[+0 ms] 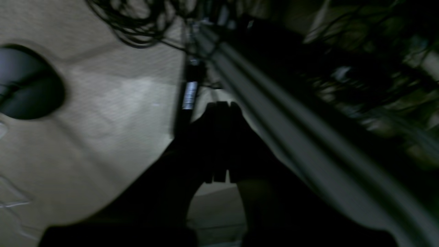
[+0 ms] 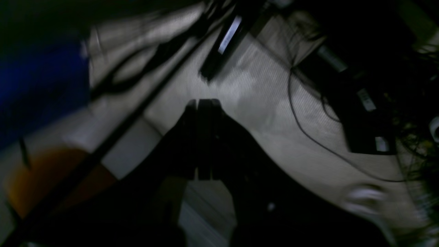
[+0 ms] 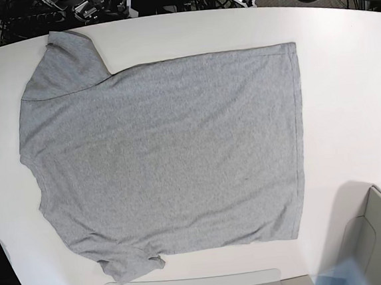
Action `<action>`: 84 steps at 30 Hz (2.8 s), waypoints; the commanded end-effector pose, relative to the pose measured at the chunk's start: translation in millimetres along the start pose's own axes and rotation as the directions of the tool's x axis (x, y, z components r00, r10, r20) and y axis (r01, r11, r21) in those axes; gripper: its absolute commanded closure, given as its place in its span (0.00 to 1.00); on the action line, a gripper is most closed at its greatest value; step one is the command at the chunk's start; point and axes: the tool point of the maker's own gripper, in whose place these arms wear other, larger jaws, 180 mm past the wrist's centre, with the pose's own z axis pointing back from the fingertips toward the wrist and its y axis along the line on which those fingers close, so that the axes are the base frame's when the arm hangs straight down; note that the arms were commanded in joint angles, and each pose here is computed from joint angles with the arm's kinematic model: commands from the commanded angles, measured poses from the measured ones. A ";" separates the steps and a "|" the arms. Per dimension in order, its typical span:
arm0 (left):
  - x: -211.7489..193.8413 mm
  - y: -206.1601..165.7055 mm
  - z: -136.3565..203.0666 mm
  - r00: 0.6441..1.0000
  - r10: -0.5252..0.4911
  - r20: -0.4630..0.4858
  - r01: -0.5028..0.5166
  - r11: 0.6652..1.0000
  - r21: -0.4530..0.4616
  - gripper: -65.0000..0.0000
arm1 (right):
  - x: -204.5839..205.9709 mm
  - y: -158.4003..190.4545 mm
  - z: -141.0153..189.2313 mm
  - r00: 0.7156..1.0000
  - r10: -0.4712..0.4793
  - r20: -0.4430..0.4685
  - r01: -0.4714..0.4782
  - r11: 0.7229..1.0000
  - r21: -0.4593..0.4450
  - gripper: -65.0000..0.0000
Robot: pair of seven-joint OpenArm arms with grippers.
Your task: Fold the T-shirt properly
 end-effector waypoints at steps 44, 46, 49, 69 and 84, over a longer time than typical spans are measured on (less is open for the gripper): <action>-13.9 6.2 5.9 0.980 -0.154 0.123 0.155 0.988 -0.002 1.00 | 5.0 -20.2 14.2 0.976 -0.159 0.147 0.162 0.987 -0.012 1.00; -11.2 8.5 11.4 0.965 -0.145 0.216 0.148 0.989 0.003 1.00 | 6.7 -17.5 14.6 0.949 -0.196 0.245 0.202 0.979 0.001 1.00; -11.7 13.7 23.1 0.931 -0.132 0.341 0.136 0.991 0.013 1.00 | -0.1 -33.8 30.1 0.892 -0.243 0.382 0.270 0.963 -0.018 1.00; 4.3 25.3 134.5 0.469 -0.084 0.879 0.098 0.994 0.043 1.00 | -40.6 -44.1 115.1 0.415 -0.218 0.883 0.481 0.877 -0.009 1.00; 6.4 -21.7 220.6 0.213 0.041 0.976 0.186 0.979 -0.081 1.00 | -55.3 32.5 185.8 0.146 -0.306 0.941 0.416 0.882 0.222 1.00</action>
